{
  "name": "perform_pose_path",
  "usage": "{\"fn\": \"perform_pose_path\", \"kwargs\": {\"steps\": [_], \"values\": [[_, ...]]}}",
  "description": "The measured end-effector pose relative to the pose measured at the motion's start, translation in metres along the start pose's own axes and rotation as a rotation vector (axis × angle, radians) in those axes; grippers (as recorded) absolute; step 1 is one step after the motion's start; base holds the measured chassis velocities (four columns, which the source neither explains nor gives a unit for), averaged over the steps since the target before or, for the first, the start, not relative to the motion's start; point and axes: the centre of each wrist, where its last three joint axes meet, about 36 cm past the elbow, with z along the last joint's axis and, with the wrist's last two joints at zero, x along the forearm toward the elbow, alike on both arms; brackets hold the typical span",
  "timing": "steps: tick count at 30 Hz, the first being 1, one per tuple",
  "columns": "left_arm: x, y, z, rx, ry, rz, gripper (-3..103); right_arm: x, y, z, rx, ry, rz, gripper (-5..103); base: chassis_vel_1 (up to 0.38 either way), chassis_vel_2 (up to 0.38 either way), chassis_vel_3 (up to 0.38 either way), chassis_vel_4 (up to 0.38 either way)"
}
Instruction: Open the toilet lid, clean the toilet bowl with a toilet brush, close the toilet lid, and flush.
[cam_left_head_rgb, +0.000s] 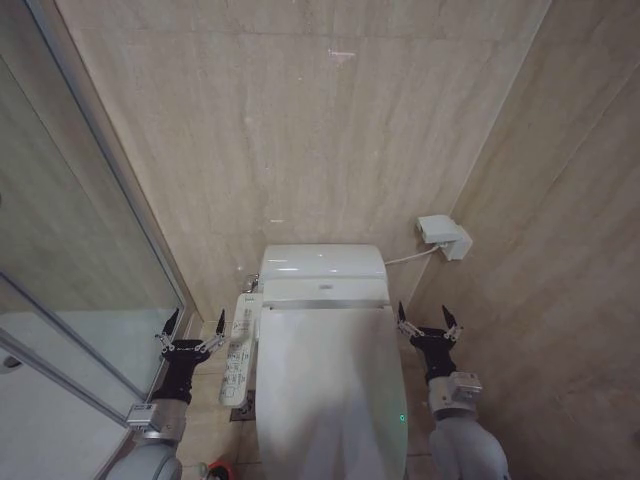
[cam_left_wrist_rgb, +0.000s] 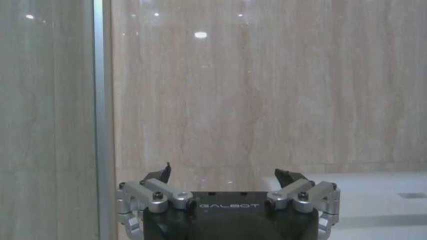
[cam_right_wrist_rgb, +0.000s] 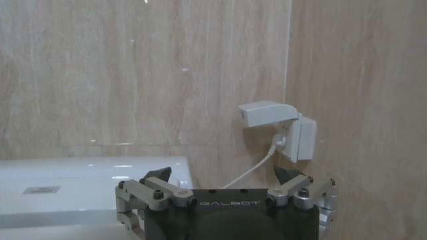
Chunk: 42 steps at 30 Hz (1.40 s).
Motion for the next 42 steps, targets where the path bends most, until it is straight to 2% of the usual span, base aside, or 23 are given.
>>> {"fn": "perform_pose_path", "kwargs": {"steps": [12,33,42], "values": [[0.0,0.0001,0.0,0.0,0.001,0.0,100,0.0001,0.0,0.0001,0.0,0.0,0.0,100,0.197,-0.196,-0.185,0.187],[0.0001,0.0002,0.0001,0.001,0.001,0.0,100,0.0002,0.0,0.0001,0.0,0.001,0.0,100,0.335,-0.34,-0.336,0.326],[-0.0001,0.0001,0.0,0.001,0.001,0.0,100,0.0,0.0,0.0001,0.0,0.0,0.0,100,0.082,-0.056,-0.086,0.072]]}}
